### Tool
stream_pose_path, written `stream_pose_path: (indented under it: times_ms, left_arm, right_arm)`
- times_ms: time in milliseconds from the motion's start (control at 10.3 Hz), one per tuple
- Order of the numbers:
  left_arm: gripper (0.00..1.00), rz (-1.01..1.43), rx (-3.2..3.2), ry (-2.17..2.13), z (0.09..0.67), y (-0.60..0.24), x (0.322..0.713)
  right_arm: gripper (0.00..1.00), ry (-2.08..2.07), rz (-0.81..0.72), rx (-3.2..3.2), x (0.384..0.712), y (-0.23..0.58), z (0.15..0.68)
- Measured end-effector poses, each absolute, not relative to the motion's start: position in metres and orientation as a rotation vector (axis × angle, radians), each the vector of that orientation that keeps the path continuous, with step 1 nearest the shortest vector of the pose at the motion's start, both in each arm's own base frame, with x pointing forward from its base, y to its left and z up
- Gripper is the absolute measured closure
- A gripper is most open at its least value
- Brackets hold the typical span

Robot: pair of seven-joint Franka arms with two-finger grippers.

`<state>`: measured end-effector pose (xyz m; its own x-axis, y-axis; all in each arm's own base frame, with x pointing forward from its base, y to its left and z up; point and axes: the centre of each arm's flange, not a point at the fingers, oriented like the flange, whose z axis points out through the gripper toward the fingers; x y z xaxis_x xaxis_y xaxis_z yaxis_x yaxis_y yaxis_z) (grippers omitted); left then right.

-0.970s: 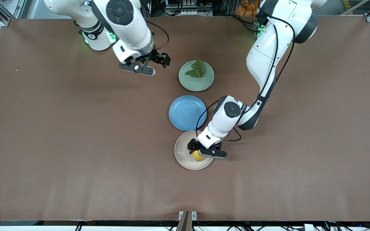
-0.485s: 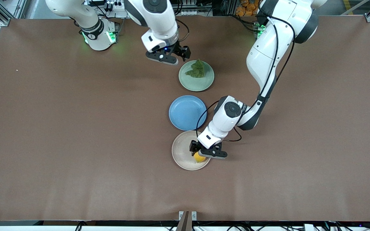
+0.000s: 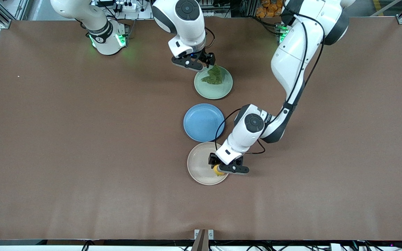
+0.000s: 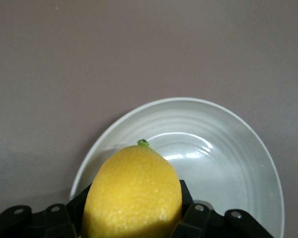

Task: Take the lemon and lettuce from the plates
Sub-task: 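Lift the lemon with the left gripper while the right gripper reaches the lettuce, then carry the lemon away from the plates while the right gripper grasps the lettuce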

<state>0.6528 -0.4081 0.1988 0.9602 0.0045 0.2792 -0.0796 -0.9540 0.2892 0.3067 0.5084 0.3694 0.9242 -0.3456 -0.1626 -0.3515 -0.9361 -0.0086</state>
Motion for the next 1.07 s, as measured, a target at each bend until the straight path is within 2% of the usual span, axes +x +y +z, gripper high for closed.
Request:
stream_pose_path:
  times_ms: [582,1067]
  left_arm:
    - [0.35,0.203,2.919,0.018,0.267,-0.354,0.673]
    - [0.35,0.019,3.009,-0.001,0.295,-0.264,0.694]
  right_arm:
    - [0.00,0.633,0.165,-3.016,0.288,0.545,0.279]
    - [0.00,0.675,0.135,-2.999,0.271,0.558,0.245]
